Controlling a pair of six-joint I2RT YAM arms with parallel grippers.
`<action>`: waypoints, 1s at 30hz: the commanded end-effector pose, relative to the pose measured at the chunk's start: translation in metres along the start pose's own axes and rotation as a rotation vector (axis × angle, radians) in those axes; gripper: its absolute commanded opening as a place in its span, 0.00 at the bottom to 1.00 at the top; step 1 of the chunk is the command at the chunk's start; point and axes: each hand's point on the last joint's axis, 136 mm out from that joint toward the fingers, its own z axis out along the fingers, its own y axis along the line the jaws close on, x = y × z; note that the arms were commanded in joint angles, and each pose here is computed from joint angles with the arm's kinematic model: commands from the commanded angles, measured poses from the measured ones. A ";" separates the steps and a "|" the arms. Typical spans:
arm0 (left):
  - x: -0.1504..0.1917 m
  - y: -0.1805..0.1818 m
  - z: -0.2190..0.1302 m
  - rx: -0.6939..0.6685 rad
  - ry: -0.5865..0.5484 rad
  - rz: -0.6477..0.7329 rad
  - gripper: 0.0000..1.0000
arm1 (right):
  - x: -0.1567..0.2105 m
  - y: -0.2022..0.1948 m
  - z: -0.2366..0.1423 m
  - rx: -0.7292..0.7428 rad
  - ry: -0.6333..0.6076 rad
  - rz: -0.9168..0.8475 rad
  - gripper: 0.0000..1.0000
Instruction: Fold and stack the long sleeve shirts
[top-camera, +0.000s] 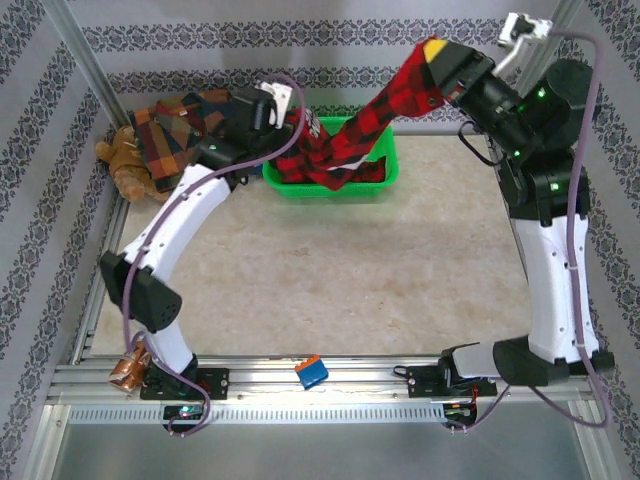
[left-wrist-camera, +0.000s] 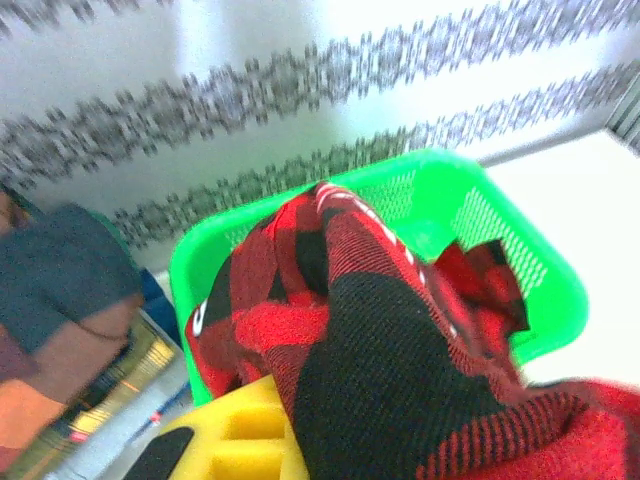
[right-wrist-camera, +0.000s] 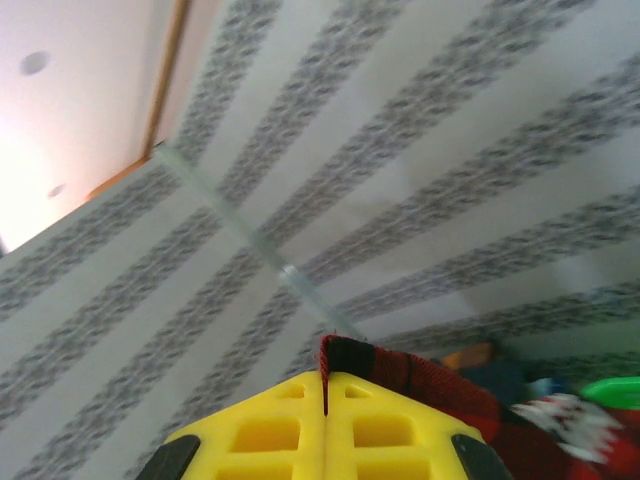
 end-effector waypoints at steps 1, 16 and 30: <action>-0.082 0.009 -0.077 -0.009 -0.274 0.021 0.00 | -0.025 -0.001 -0.027 0.031 -0.127 -0.076 0.00; -0.180 -0.057 -0.271 0.384 -0.606 0.135 0.00 | -0.093 0.078 -0.103 -0.030 -0.412 -0.233 0.00; -0.115 -0.047 -0.193 0.299 -0.295 0.107 0.00 | -0.056 -0.005 -0.060 0.159 -0.190 -0.171 0.00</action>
